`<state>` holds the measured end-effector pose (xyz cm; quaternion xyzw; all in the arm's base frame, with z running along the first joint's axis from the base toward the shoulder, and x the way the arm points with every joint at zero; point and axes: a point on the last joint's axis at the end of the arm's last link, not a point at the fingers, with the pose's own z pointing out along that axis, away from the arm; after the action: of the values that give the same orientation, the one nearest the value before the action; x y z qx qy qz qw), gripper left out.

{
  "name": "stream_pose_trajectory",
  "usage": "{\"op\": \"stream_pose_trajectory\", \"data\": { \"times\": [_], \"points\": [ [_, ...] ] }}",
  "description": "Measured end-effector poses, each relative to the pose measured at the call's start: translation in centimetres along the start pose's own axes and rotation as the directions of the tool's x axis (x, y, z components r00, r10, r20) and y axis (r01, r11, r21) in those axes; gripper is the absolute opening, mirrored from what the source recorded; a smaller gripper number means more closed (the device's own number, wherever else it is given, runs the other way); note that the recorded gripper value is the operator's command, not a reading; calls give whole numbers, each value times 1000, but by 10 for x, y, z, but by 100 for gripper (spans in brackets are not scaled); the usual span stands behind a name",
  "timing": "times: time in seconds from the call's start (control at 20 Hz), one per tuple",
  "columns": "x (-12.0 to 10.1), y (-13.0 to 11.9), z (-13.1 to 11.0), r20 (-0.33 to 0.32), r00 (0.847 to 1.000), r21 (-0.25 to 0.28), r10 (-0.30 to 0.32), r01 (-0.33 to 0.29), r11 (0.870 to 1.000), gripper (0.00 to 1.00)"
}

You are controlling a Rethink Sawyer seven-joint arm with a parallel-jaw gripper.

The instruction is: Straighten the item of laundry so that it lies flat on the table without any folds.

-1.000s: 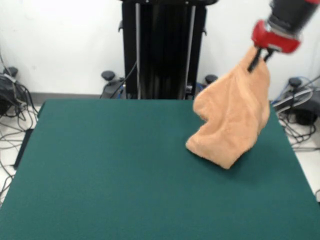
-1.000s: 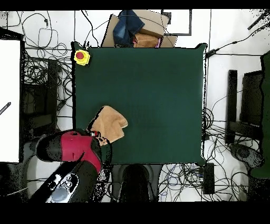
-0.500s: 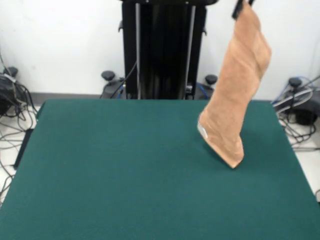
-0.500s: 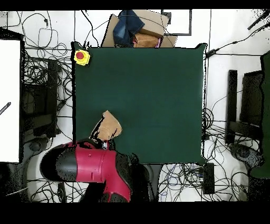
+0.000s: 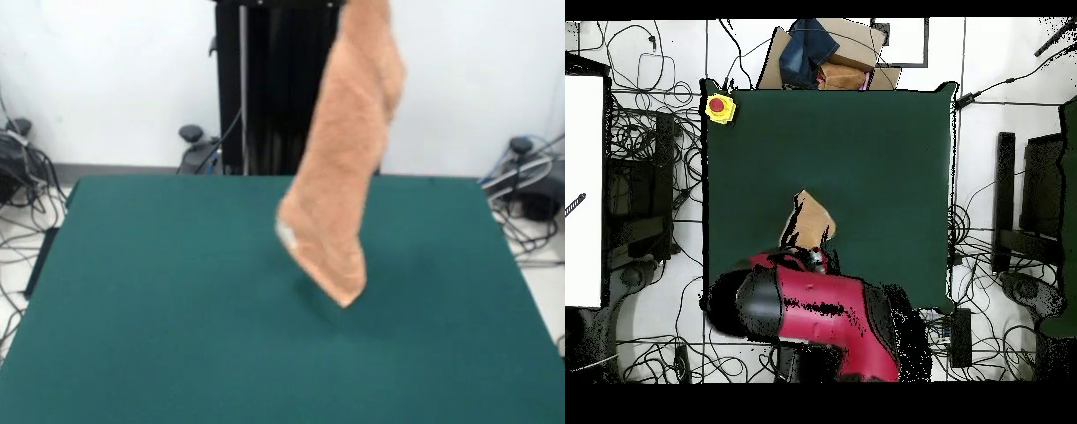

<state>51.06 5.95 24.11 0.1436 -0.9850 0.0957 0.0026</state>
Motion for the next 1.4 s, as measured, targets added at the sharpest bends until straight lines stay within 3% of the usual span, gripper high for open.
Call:
{"op": "stream_pose_trajectory", "data": {
  "times": [0.25,0.3,0.4,0.5,0.7,1.05,1.1,1.2,1.4],
  "points": [
    [3,-67,25,26,997,29,-73,72,997,0],
    [6,-93,37,38,993,48,-108,106,993,0],
    [11,-118,49,51,987,74,-149,145,987,0],
    [14,-137,61,61,982,95,-181,175,980,0],
    [17,-152,80,75,971,129,-228,217,968,0],
    [2,-124,112,98,938,148,-332,316,937,0],
    [-7,-105,120,111,924,148,-366,349,925,0],
    [-12,-94,123,119,915,148,-385,367,918,0],
    [-33,-40,138,160,876,144,-455,435,889,0]
  ]
}}
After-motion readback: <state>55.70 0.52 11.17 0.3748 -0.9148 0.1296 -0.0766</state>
